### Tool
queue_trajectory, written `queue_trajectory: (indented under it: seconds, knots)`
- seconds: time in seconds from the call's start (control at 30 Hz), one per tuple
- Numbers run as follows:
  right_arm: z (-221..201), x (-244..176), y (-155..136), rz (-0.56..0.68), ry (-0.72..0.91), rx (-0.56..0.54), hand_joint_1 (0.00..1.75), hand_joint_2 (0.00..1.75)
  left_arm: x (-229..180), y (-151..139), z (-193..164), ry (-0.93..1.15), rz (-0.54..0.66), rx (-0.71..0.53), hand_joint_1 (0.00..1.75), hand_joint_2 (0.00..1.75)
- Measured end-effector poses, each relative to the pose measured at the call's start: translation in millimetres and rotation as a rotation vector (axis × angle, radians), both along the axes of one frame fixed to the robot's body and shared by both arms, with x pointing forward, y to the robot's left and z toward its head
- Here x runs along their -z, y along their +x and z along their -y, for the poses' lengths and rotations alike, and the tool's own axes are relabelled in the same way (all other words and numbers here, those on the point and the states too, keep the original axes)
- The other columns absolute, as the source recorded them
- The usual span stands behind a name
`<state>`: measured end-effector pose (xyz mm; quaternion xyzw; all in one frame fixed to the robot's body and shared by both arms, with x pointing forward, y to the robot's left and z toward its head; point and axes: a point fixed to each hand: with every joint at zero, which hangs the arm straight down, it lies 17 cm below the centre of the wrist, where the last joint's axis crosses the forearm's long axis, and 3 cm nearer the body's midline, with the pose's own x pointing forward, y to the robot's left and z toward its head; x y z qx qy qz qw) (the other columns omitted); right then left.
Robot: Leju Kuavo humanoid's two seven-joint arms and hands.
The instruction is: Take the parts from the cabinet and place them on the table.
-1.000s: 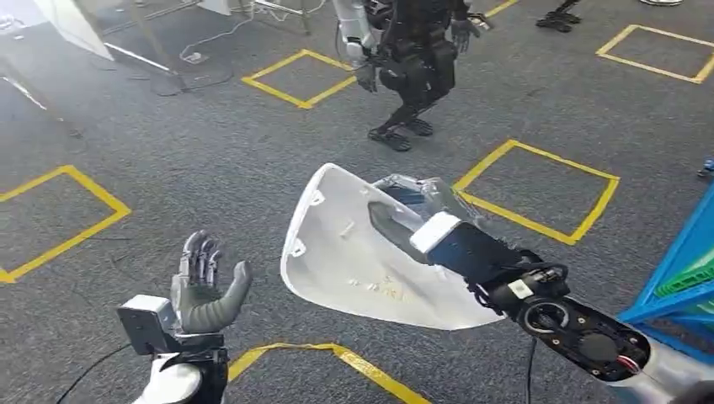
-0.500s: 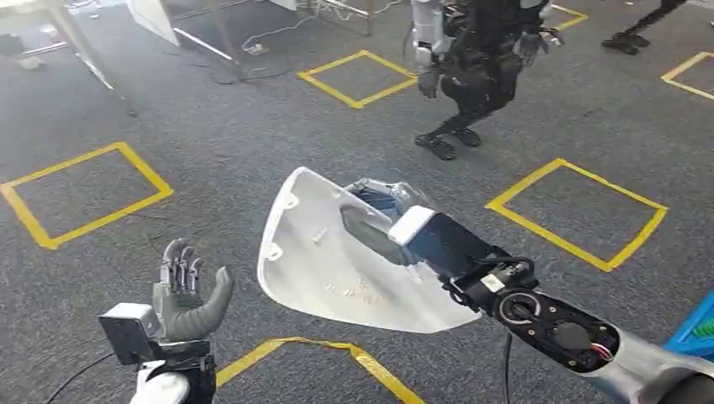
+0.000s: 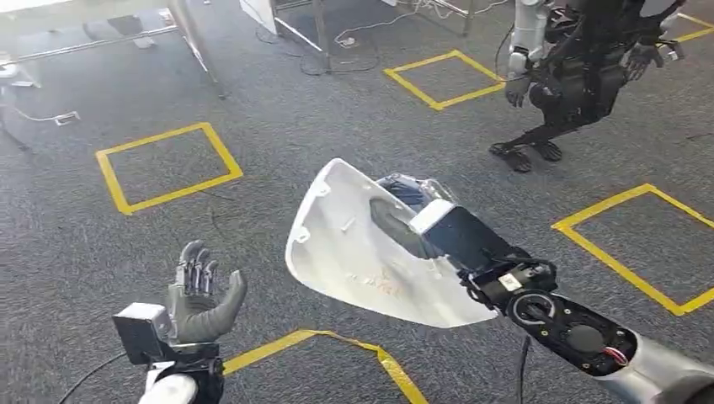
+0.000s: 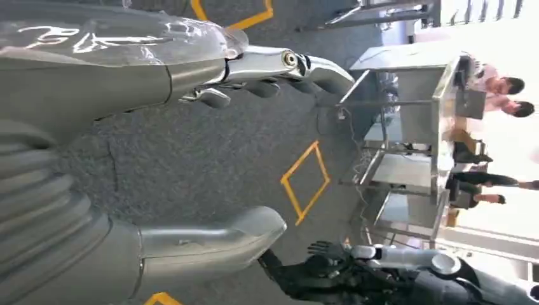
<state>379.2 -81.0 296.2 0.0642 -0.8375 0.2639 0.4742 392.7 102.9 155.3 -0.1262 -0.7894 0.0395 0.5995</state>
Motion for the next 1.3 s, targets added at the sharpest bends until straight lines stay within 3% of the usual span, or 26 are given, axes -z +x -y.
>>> queue_trajectory:
  seconds: [0.63,1.3]
  knots:
    - [29.7,-12.3,6.8,0.024,-0.019,0.102,1.75,1.75,0.2,-9.4,-2.4,0.003,0.015,0.001,0.00,1.75]
    - [38.9,-21.9,7.7,0.042,0.008,0.110,1.75,1.75,0.9,-10.2,-9.0,0.001,0.021,-0.033,0.00,1.75]
